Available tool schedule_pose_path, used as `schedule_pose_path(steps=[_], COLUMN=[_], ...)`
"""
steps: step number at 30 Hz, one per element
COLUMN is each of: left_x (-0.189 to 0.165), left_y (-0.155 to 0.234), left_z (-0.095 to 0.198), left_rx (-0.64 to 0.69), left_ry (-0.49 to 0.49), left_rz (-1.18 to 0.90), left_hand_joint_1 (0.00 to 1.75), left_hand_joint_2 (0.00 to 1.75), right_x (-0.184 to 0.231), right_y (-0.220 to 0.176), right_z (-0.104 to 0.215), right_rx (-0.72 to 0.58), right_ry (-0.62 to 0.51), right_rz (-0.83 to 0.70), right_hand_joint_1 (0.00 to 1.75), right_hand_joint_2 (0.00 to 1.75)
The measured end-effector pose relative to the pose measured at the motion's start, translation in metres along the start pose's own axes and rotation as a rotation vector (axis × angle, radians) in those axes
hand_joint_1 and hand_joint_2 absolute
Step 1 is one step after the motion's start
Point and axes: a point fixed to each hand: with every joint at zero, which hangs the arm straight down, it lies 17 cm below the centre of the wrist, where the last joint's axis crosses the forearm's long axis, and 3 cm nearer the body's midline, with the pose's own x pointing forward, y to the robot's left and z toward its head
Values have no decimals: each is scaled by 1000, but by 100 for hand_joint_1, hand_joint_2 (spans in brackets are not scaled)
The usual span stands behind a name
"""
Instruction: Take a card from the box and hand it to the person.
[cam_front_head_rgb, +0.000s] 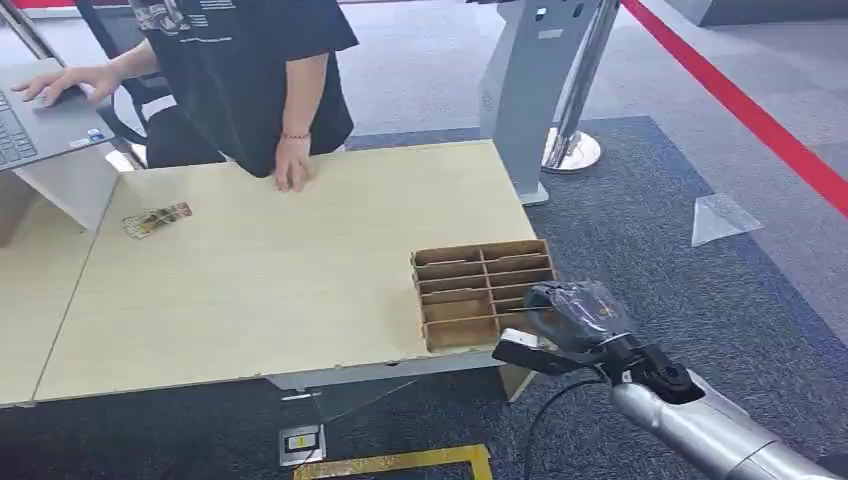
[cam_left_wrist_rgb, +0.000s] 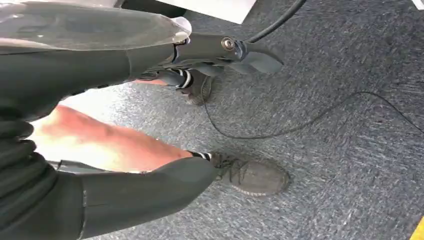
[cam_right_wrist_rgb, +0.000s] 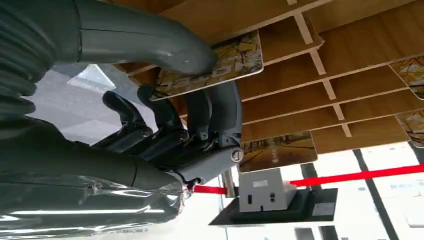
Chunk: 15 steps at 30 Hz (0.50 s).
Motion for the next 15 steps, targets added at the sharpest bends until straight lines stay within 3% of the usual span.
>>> schedule_pose_path(steps=[3, 8, 15], left_x=[0, 0, -1], left_y=[0, 0, 0], left_z=[0, 0, 0], left_rx=[0, -1, 2], left_ry=[2, 0, -3], left_rz=[4, 6, 20], left_hand_joint_1=[0, 0, 0], left_hand_joint_2=[175, 175, 175], right_x=[-3, -8, -13], right_y=[-2, -6, -42], right_z=[-3, -10, -26], right_rx=[13, 71, 81], right_ry=[-5, -26, -65], right_rz=[11, 18, 56], right_hand_joint_1=[173, 175, 175], right_hand_joint_2=[175, 175, 175])
